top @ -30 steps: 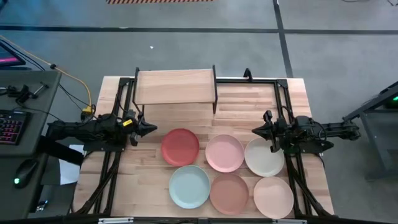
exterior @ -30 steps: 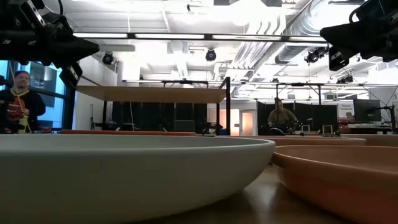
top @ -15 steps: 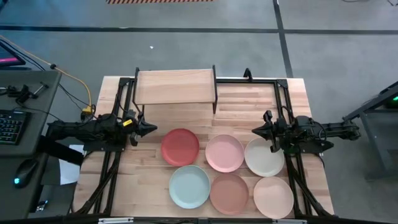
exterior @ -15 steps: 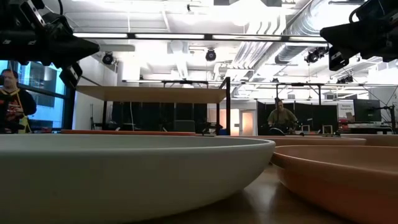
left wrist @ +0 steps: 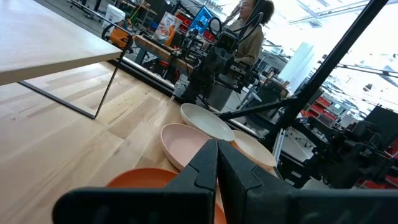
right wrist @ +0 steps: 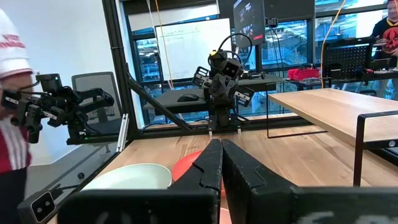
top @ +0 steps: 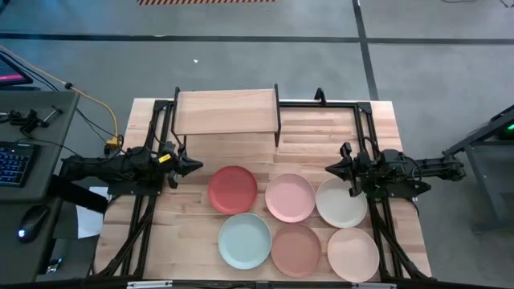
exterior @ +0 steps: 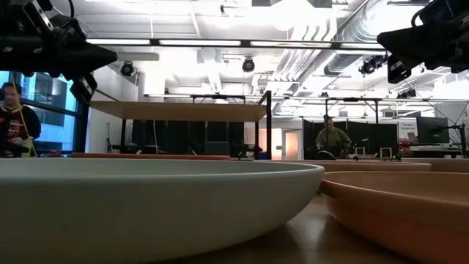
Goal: Place and stack plates onto a shelf
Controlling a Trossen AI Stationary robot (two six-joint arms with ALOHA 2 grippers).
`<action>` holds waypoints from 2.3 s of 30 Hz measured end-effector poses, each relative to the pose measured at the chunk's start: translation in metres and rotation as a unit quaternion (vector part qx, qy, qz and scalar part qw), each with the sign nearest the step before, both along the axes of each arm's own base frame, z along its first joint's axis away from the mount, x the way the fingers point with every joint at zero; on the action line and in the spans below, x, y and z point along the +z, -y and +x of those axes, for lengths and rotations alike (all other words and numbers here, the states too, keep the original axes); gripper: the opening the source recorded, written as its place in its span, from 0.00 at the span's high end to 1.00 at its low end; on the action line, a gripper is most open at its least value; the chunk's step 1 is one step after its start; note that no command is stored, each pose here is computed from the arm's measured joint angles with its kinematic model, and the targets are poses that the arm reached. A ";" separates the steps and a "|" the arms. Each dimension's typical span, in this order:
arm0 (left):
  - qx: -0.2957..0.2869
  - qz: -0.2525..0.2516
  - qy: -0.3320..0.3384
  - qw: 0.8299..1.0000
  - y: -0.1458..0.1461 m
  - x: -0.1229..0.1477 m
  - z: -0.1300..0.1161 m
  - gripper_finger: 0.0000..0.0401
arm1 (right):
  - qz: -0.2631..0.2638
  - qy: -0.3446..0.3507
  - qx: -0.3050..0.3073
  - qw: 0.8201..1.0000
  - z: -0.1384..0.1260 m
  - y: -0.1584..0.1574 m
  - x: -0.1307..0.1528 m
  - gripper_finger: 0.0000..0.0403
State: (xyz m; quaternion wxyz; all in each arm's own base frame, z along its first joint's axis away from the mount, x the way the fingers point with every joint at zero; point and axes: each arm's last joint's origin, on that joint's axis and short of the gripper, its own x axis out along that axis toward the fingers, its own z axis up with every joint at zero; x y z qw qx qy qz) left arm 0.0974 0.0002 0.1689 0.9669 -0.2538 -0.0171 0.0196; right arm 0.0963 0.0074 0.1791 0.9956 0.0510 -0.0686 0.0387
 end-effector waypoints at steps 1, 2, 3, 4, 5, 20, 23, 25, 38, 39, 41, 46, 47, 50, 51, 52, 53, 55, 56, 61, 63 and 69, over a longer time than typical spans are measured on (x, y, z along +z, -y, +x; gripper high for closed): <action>0.000 0.000 0.000 1.000 0.000 0.000 0.000 1.00 | 0.000 0.000 0.000 1.000 0.000 0.000 0.000 1.00; 0.000 0.000 0.000 1.000 0.000 0.000 0.000 1.00 | 0.000 0.000 0.000 1.000 0.000 0.000 0.000 1.00; 0.000 0.000 0.000 1.000 0.000 0.000 0.000 1.00 | 0.000 0.000 0.000 1.000 0.000 0.000 0.000 1.00; 0.000 0.000 0.000 1.000 0.000 0.000 0.000 1.00 | 0.000 0.000 0.000 1.000 0.000 0.000 0.000 1.00; 0.000 0.000 0.000 1.000 0.000 0.000 0.000 1.00 | 0.000 0.000 0.000 1.000 0.000 0.000 0.000 1.00; 0.000 0.000 0.000 1.000 0.000 0.000 0.000 1.00 | 0.000 0.000 0.000 1.000 0.000 0.000 0.000 1.00; 0.000 0.000 0.000 1.000 0.000 0.000 0.000 1.00 | 0.000 0.000 0.000 1.000 0.000 0.000 0.000 1.00; 0.000 0.000 0.000 1.000 0.000 0.000 0.000 1.00 | 0.000 0.000 0.000 1.000 0.000 0.000 0.000 1.00; 0.000 0.000 0.000 1.000 0.000 0.000 0.000 1.00 | 0.305 0.187 0.005 0.934 -0.012 0.006 0.035 1.00; 0.000 0.000 0.000 1.000 0.000 0.000 0.000 1.00 | 0.327 0.197 -0.013 0.924 -0.013 0.008 0.036 1.00; 0.000 0.000 0.000 1.000 0.000 0.000 0.000 1.00 | 0.379 0.212 -0.045 0.900 -0.013 0.011 0.036 1.00; 0.000 0.000 0.000 1.000 0.000 0.000 0.000 1.00 | 0.429 0.313 -0.038 0.846 -0.018 0.014 0.057 1.00; 0.000 0.000 0.000 1.000 0.000 0.000 0.000 1.00 | 0.413 0.326 -0.043 0.849 -0.019 0.014 0.065 1.00; 0.000 0.000 0.000 1.000 0.000 0.000 0.000 1.00 | 0.365 0.320 -0.065 0.872 -0.009 0.013 0.095 1.00; 0.000 0.000 0.000 1.000 0.000 0.000 0.000 1.00 | 0.354 0.303 -0.073 0.882 -0.002 0.012 0.103 1.00; 0.000 0.000 0.000 1.000 0.000 0.000 0.000 1.00 | 0.340 0.277 -0.085 0.895 0.008 0.011 0.111 1.00; 0.000 0.000 0.000 1.000 0.000 0.000 0.000 1.00 | 0.326 0.244 -0.098 0.908 0.017 0.010 0.116 1.00; 0.000 0.000 0.000 1.000 0.000 0.000 0.000 1.00 | 0.307 0.170 -0.122 0.929 0.037 0.009 0.125 1.00; 0.000 0.000 0.000 1.000 0.000 0.000 0.000 1.00 | 0.303 0.127 -0.133 0.935 0.047 0.008 0.127 1.00; 0.000 0.000 0.000 1.000 0.000 0.000 0.000 1.00 | 0.302 -0.099 -0.208 0.925 0.083 0.010 0.120 1.00; 0.000 0.000 0.000 1.000 0.000 0.000 0.000 1.00 | 0.342 -0.177 -0.217 0.897 0.092 0.010 0.113 0.99; 0.000 0.000 0.000 1.000 0.000 0.000 0.000 1.00 | 0.390 -0.361 -0.196 0.824 0.115 0.005 0.073 0.82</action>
